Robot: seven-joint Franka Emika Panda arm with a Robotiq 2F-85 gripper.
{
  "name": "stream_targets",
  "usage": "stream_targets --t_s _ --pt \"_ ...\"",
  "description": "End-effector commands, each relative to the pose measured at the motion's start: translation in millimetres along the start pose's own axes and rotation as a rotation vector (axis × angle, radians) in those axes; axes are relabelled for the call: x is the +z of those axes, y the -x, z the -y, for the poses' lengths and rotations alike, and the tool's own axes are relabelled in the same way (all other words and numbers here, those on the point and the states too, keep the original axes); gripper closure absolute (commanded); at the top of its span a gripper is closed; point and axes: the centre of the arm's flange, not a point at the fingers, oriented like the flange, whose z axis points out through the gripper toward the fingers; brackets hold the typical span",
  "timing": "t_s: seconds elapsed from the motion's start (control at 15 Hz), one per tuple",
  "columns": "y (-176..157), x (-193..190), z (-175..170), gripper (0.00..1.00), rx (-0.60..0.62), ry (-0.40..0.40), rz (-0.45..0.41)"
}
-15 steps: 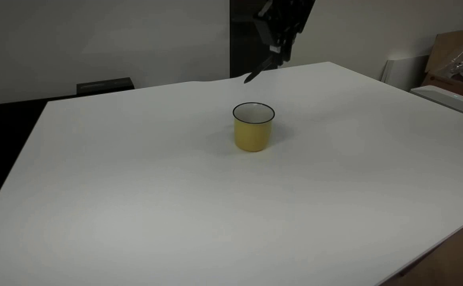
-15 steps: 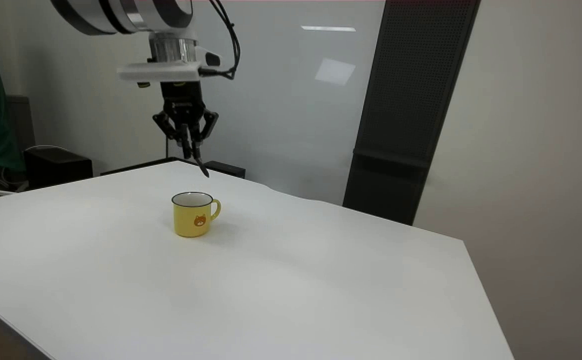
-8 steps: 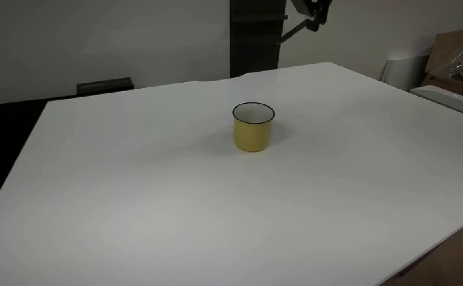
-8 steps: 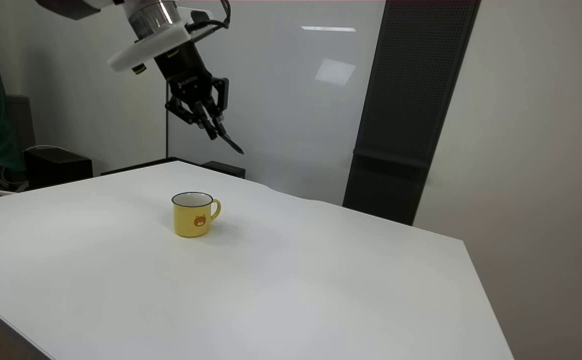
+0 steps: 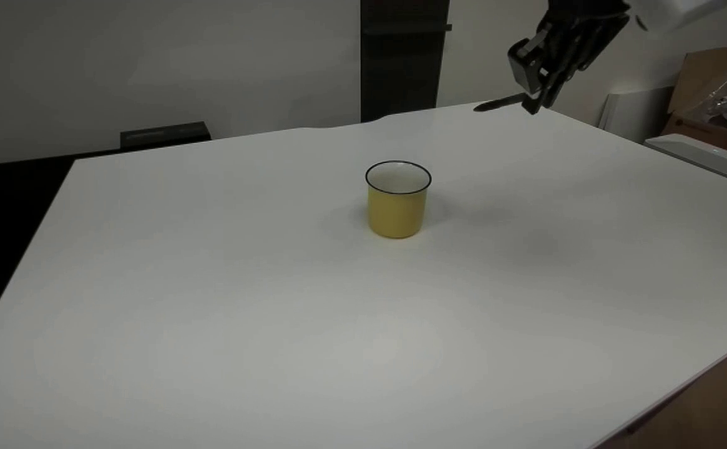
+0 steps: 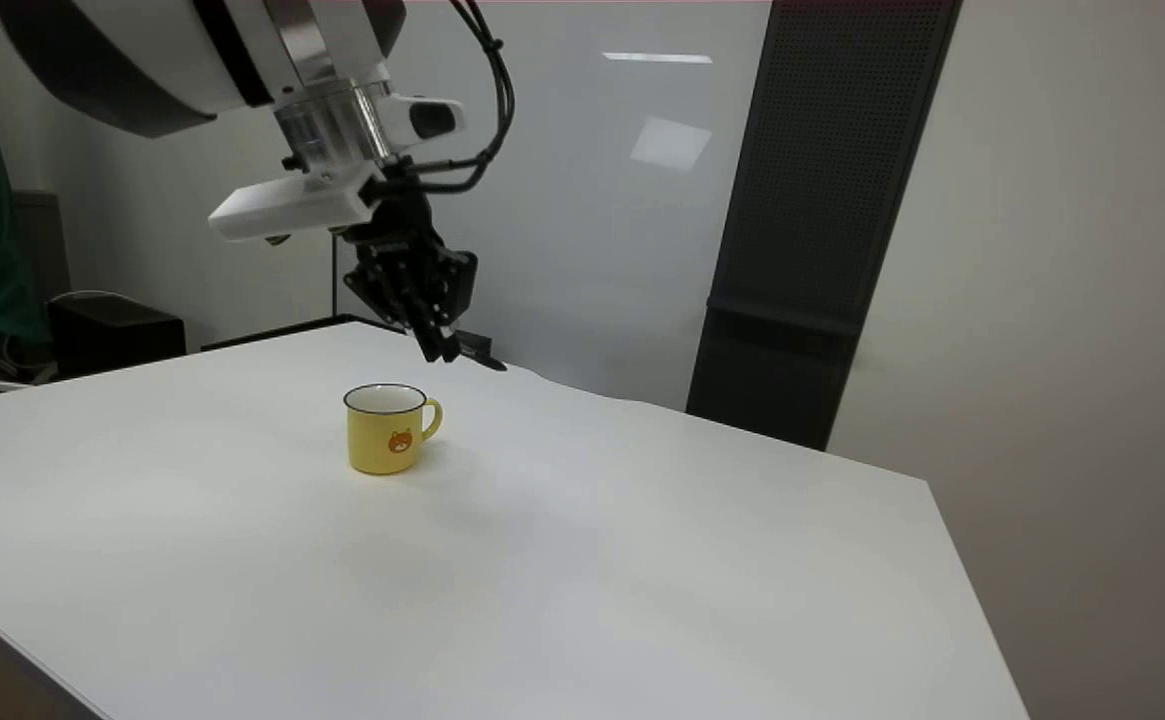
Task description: Take the pen from the cup and put it on the table
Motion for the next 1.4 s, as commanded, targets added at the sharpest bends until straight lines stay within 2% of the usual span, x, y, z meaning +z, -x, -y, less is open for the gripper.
stream_targets --t_s 0.0,0.27,0.47,0.8,1.13,1.2,1.33 --pt "27 24 -30 0.96 0.114 -0.121 -0.062" --pt "44 52 -49 0.96 0.165 -0.246 -0.082" --pt "53 82 -44 0.96 0.152 -0.318 -0.054" --pt "64 131 -31 0.96 0.115 -0.383 0.025" --pt "63 162 -32 0.96 0.097 -0.427 0.064" --pt "62 166 -33 0.57 0.098 -0.438 0.073" --pt "60 169 -32 0.52 0.094 -0.447 0.085"
